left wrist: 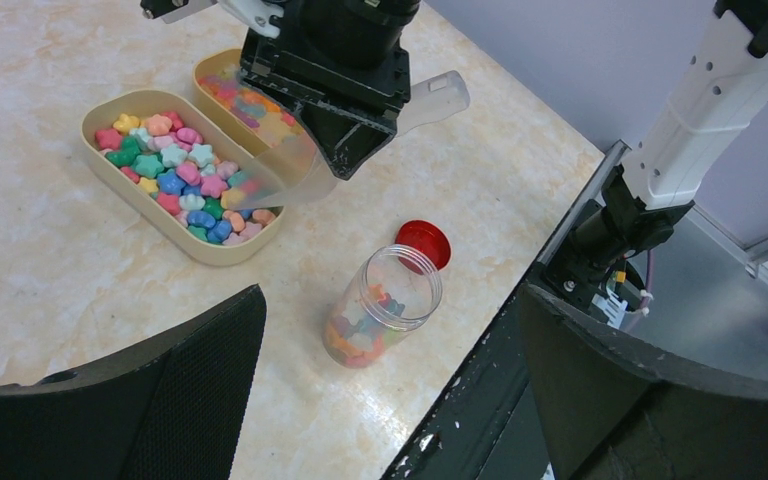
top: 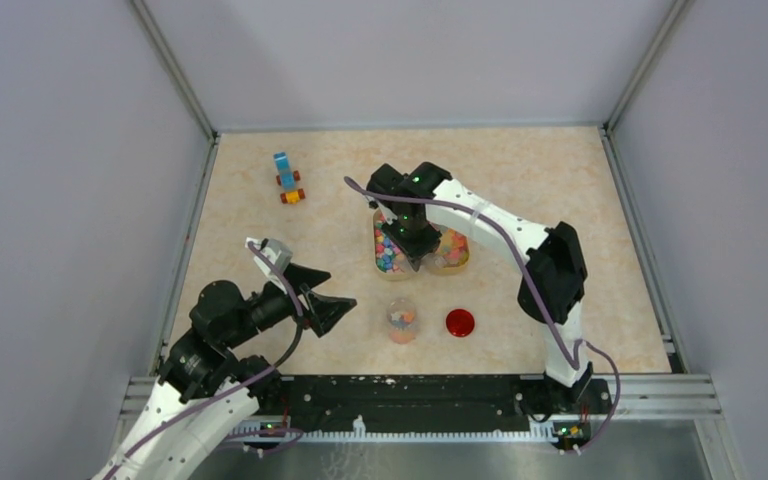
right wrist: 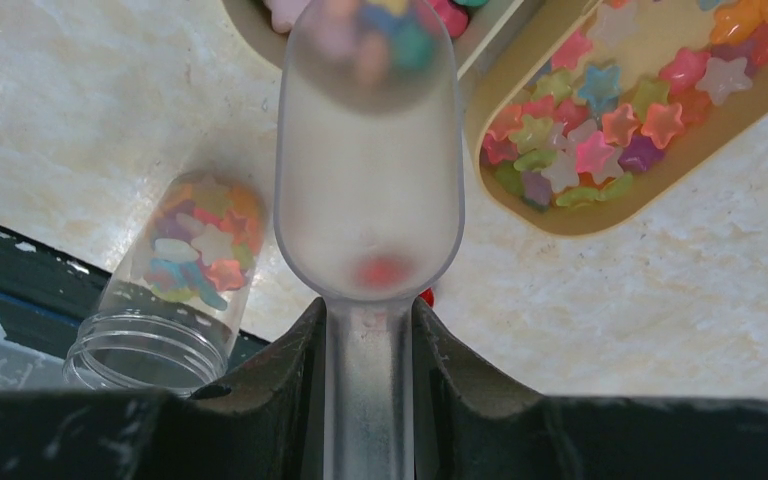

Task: Pack the candies
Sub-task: Scoop the fake candies from the storage box.

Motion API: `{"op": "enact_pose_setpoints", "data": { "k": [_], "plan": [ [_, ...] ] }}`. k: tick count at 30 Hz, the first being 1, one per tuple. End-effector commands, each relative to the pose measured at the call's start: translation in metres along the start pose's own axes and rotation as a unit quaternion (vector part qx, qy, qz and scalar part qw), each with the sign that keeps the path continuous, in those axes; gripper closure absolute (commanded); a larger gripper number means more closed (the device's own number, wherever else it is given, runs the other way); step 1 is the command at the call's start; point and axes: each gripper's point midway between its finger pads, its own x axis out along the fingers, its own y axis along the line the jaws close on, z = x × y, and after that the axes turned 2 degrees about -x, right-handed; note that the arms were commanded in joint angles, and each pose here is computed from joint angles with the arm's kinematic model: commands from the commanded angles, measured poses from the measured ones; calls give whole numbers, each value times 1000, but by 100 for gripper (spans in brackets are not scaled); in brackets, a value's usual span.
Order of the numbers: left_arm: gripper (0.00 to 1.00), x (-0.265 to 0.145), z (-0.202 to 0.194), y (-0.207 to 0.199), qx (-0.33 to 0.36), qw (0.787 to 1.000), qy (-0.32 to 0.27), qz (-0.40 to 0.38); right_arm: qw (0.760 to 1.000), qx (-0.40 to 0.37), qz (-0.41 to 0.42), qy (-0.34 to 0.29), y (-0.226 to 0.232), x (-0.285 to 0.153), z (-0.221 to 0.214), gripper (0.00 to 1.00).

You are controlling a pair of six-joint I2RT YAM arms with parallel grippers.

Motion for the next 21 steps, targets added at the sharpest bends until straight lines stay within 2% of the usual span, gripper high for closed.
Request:
{"op": "enact_pose_setpoints", "data": {
  "k": [1,10,21],
  "plan": [
    [1,-2,12,-8,14,999,-24,-19,1000,20,-2,1,-5,0,9,100],
    [1,-4,13,-11,17,999,-29,-27,999,27,-11,19,-8,21,18,100],
    [1,-4,13,-13,18,999,-30,-30,998,49,-37,8,-12,39,42,100]
  ]
}}
